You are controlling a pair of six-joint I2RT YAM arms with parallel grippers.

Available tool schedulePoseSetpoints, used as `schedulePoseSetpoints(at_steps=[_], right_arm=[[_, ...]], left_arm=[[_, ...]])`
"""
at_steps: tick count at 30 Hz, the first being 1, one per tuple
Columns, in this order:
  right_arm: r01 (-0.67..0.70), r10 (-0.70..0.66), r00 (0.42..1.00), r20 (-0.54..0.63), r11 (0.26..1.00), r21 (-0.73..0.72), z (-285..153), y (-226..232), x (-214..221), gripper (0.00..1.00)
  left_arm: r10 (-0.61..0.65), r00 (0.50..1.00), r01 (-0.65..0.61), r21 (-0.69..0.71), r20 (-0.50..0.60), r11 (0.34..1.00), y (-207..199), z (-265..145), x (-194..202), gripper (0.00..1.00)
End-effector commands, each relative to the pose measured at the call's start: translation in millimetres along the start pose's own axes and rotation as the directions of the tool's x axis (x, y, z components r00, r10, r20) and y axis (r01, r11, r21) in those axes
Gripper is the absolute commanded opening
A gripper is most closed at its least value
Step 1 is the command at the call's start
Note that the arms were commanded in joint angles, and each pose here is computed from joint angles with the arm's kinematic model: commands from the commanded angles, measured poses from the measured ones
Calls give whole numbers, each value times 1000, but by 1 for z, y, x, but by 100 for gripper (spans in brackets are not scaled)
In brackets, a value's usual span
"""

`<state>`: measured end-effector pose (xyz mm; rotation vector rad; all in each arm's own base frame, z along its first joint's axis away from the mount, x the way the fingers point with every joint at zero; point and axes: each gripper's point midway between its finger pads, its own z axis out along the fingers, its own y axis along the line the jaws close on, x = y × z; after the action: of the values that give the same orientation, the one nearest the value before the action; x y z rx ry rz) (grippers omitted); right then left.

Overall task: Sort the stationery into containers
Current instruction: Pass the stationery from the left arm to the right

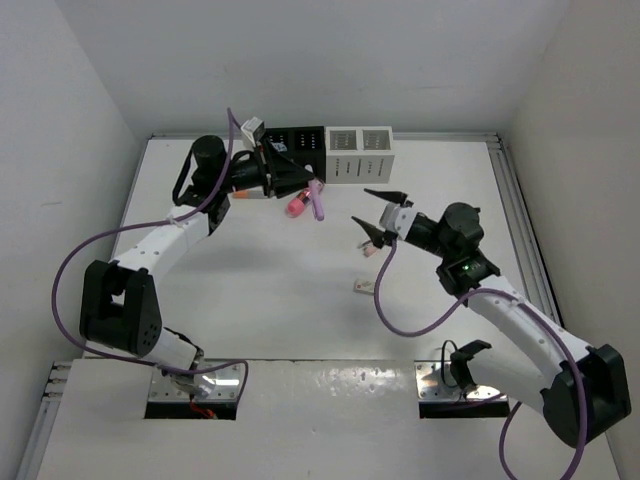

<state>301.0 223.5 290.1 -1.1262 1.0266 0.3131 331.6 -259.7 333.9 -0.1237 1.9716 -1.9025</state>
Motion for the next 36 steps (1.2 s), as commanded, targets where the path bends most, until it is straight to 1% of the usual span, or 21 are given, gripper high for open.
schedulePoseSetpoints(at_steps=[1, 4, 6, 7, 10, 14, 20, 22, 28, 29, 32, 35, 36], right_arm=[[267, -256, 940, 225, 963, -21, 6, 17, -39, 59], [320, -293, 917, 272, 946, -59, 10, 31, -44, 59], [355, -325, 900, 291, 934, -53, 13, 35, -44, 59], [400, -368, 877, 308, 916, -46, 15, 40, -44, 59], [460, -428, 840, 334, 887, -21, 21, 47, -48, 57], [496, -464, 817, 342, 868, -7, 26, 50, -50, 57], [557, -507, 767, 395, 830, -16, 27, 60, -55, 58], [585, -529, 740, 416, 811, -11, 29, 64, -58, 58], [618, -539, 708, 455, 785, -31, 31, 76, -63, 56], [629, -542, 696, 471, 777, -36, 30, 80, -64, 54], [637, -537, 683, 494, 770, -43, 29, 89, -66, 50], [644, -539, 675, 504, 764, -45, 28, 93, -67, 43], [646, -539, 675, 504, 761, -52, 28, 95, -66, 38]], left_arm=[[20, 999, -19, 44, -37, 999, -21, -3, 14, 0], [13, 998, -10, 39, -57, 999, -16, 1, 21, 0], [5, 998, -3, 35, -69, 999, -12, 2, 24, 0], [-2, 997, 4, 29, -75, 1000, -9, 3, 27, 0], [-19, 996, 20, 11, -88, 1000, -1, 5, 30, 0], [-25, 993, 26, 5, -113, 1000, 4, 8, 36, 0], [-26, 990, 27, 6, -139, 1000, 7, 15, 44, 0], [-31, 988, 32, 3, -150, 999, 9, 18, 48, 0], [-31, 987, 32, 6, -157, 999, 10, 22, 49, 0], [-34, 987, 35, 4, -155, 999, 10, 23, 48, 0], [-34, 987, 35, 6, -159, 999, 10, 24, 50, 0], [-40, 988, 40, 0, -149, 999, 14, 23, 47, 0], [-42, 989, 42, -4, -145, 999, 16, 22, 46, 0]])
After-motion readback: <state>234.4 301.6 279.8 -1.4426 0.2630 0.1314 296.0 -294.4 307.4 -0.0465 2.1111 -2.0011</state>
